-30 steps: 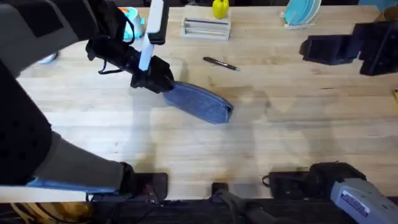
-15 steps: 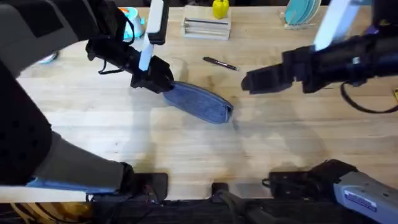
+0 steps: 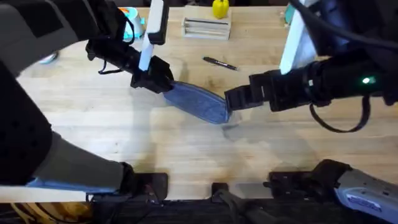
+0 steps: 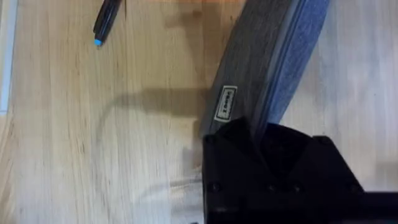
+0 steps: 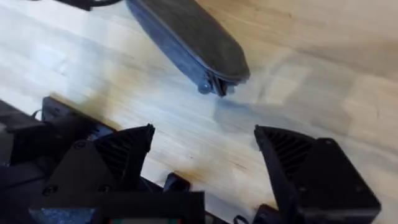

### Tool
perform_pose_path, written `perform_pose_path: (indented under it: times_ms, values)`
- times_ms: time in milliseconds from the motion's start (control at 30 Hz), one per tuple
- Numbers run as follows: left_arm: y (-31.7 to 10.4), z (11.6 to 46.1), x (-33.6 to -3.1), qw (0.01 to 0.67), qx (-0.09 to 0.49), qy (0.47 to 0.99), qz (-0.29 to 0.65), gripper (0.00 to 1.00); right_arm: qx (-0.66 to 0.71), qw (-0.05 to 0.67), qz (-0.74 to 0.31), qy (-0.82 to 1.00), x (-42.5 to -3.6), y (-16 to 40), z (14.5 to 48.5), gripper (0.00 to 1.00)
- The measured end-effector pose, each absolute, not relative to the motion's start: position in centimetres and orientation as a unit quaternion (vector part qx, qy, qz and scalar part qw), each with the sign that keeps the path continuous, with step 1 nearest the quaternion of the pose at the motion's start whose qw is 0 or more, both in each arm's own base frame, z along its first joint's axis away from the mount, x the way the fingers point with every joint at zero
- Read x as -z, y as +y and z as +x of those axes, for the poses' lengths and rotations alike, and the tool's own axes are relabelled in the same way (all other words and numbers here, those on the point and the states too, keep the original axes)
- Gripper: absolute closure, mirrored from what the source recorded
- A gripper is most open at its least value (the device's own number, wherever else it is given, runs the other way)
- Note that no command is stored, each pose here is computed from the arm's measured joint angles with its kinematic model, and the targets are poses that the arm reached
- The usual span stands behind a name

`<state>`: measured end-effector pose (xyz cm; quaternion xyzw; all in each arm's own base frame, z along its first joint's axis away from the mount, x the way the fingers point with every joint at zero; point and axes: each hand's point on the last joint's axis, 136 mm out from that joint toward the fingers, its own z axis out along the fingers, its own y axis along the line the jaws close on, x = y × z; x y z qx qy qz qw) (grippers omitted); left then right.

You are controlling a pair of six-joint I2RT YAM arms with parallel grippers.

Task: Unzip the bag, pick up the pens from the table one at a time and place them inside, then zip the bag closed.

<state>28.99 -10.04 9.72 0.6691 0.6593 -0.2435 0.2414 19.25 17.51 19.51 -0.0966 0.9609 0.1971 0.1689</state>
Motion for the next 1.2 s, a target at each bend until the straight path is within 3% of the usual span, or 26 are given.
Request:
perform_pose_path:
  times_ms: [267, 633, 1200]
  values:
    - [-10.0, 29.0, -9.7, 0.241, 0.244, 0.659, 0.669, 0.96, -0.175, 0.124, -0.018, 0.977, -16.3, 16.8, 18.0, 0.004]
    - [-10.0, 29.0, -9.7, 0.241, 0.244, 0.659, 0.669, 0.959, -0.206, 0.11, 0.004, 0.972, -16.1, 20.1, 16.8, 0.003]
    - [-10.0, 28.9, -9.7, 0.24, 0.245, 0.66, 0.669, 0.959, -0.161, 0.05, 0.06, 0.984, -11.4, 22.2, 17.7, 0.01]
